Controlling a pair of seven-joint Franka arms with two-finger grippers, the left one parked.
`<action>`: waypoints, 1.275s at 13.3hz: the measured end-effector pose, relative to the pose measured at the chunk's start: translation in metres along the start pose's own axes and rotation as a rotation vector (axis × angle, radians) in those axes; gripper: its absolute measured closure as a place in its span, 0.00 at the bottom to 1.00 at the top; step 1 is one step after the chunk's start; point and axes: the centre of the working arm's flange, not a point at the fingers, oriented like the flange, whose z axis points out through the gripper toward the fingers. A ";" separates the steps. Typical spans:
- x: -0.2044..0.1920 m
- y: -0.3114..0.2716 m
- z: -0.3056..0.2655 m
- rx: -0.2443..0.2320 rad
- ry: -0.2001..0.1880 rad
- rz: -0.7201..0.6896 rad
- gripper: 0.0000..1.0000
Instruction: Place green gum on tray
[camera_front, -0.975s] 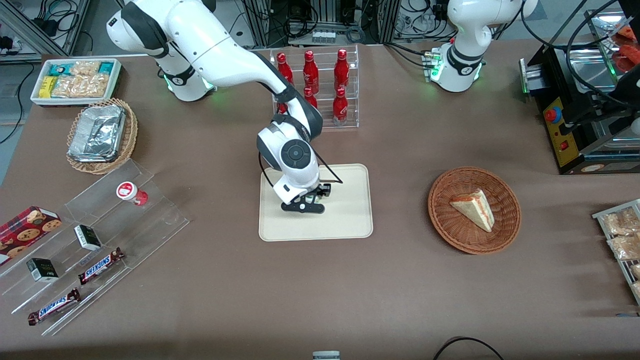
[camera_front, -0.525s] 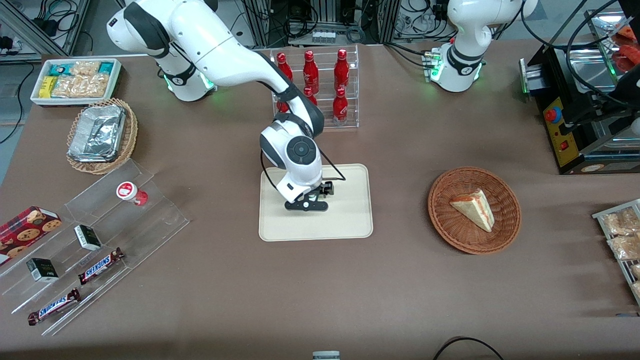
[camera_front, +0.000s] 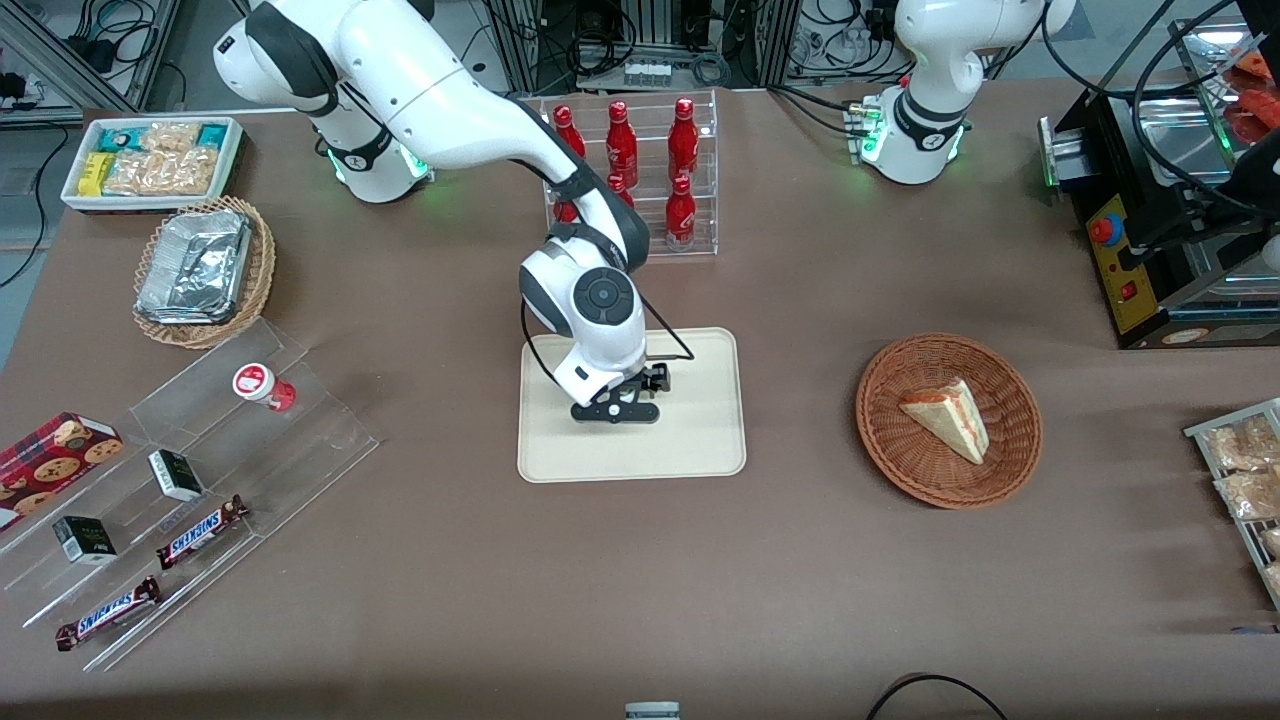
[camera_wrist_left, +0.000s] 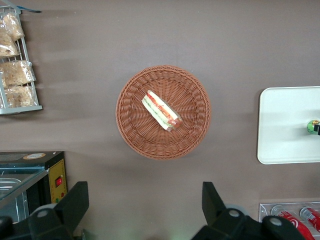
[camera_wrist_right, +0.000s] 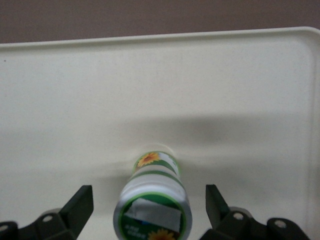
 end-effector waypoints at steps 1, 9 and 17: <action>0.001 0.001 -0.009 -0.008 -0.001 -0.005 0.00; 0.009 0.039 -0.124 -0.045 -0.046 -0.062 0.00; 0.030 0.126 -0.210 -0.070 -0.132 -0.136 0.00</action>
